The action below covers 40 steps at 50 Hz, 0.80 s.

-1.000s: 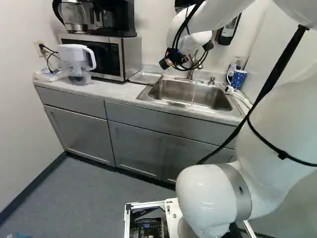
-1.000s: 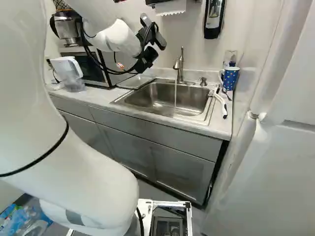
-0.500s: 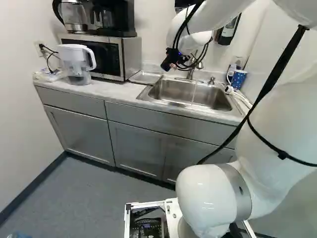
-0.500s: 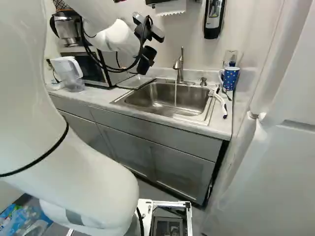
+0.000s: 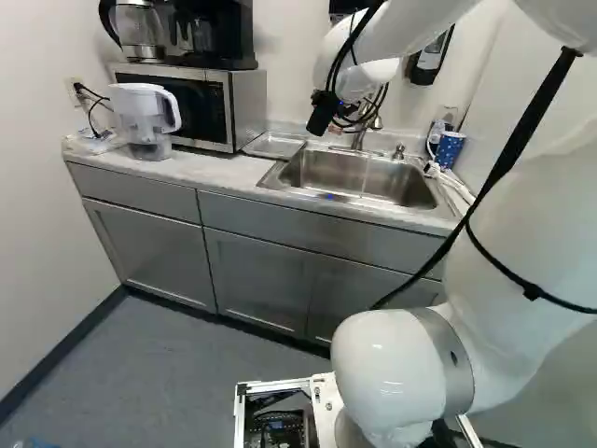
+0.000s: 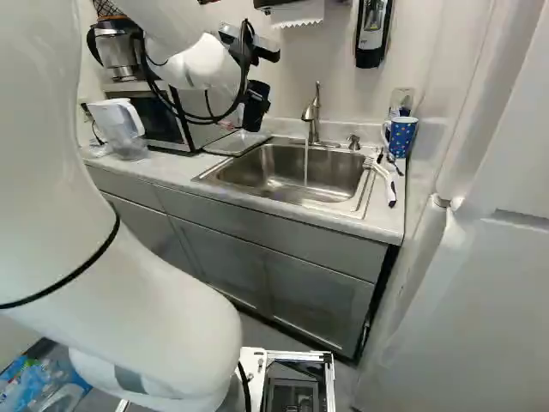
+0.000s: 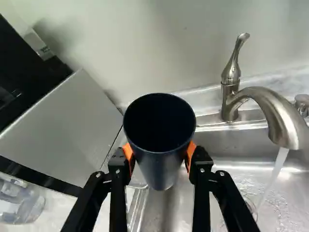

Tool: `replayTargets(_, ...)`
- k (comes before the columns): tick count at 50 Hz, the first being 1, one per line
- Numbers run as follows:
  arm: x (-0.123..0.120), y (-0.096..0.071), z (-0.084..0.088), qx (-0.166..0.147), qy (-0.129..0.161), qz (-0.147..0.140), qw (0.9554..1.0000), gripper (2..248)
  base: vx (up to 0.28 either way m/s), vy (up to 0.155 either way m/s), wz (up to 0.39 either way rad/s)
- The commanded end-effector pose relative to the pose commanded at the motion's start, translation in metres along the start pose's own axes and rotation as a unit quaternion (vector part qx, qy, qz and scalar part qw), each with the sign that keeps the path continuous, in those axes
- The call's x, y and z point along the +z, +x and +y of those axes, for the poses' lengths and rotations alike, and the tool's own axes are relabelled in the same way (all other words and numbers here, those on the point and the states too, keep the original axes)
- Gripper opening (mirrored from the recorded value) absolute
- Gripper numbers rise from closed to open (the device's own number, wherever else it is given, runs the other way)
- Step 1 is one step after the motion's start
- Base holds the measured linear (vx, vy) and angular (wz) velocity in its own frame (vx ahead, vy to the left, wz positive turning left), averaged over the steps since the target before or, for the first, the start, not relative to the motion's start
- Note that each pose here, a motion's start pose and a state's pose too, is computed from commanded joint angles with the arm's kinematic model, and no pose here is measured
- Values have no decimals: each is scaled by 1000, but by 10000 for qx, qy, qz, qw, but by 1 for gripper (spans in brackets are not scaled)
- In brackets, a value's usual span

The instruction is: Rinse the cup and place it in the tray

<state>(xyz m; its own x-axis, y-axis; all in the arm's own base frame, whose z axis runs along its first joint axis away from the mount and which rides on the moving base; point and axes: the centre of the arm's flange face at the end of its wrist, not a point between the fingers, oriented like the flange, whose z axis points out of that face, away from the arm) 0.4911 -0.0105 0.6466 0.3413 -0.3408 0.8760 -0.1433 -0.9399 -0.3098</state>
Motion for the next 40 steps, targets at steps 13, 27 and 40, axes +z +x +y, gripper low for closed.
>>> replayTargets(13,0,0,0,-682,0,0,9977,122,0,0,0)
replayTargets(27,0,0,0,-1413,0,0,9900,122,0,0,0)
replayTargets(40,0,0,0,-1465,0,0,9892,122,0,0,0)
